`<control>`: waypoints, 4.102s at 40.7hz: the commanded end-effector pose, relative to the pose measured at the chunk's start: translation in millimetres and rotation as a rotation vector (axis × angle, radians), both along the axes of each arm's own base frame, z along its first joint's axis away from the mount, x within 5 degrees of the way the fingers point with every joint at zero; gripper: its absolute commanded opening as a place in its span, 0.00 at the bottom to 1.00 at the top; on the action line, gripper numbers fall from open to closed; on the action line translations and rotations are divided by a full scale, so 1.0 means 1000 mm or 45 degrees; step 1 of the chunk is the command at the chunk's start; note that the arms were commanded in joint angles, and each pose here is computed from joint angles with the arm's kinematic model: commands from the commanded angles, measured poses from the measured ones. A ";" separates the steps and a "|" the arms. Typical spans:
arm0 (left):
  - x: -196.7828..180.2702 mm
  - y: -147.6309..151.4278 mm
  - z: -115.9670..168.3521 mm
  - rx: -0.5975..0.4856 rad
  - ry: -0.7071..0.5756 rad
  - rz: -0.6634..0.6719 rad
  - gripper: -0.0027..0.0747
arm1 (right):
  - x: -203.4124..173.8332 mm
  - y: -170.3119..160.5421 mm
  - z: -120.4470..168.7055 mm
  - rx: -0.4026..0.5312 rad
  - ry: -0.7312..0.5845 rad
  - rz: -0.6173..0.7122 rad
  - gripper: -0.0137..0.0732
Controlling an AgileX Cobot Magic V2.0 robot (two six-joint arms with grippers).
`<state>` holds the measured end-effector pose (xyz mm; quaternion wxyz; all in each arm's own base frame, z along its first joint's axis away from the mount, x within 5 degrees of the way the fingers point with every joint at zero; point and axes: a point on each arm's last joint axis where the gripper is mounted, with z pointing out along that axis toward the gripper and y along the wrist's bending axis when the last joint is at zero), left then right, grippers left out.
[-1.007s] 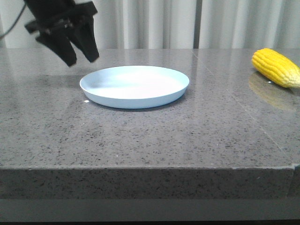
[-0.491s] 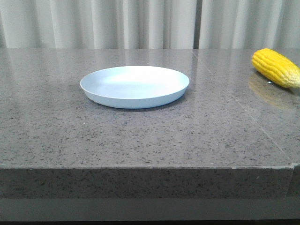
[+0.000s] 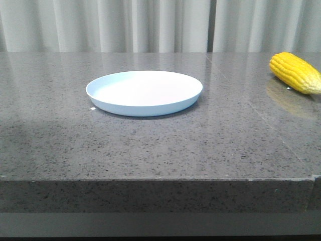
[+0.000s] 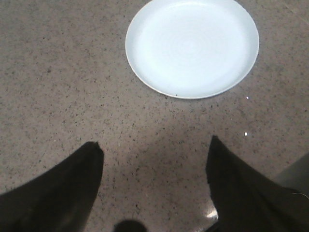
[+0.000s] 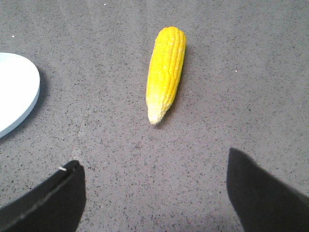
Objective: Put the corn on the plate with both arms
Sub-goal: 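Release the plate and raise the left gripper away, then lower the open right gripper over the yellow corn cob and grasp it, then lift the corn with the right gripper and carry it over the plate, then lower the corn onto the plate and open the right gripper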
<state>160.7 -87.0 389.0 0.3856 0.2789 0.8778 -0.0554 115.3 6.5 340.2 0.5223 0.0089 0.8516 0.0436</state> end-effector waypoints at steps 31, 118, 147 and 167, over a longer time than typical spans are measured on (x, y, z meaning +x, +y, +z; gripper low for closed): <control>-0.049 0.027 0.005 -0.135 -0.209 -0.008 0.62 | 0.066 0.005 0.023 -0.001 0.133 0.067 0.90; -0.049 0.027 0.005 -0.135 -0.209 -0.008 0.06 | 0.249 0.067 0.040 -0.056 0.613 0.243 0.46; -0.049 0.027 0.005 -0.135 -0.209 -0.008 0.01 | 0.253 0.225 0.009 0.094 0.702 0.441 0.52; -0.049 0.027 0.005 -0.135 -0.209 -0.008 0.01 | 0.266 0.231 -0.005 0.098 0.669 0.414 0.92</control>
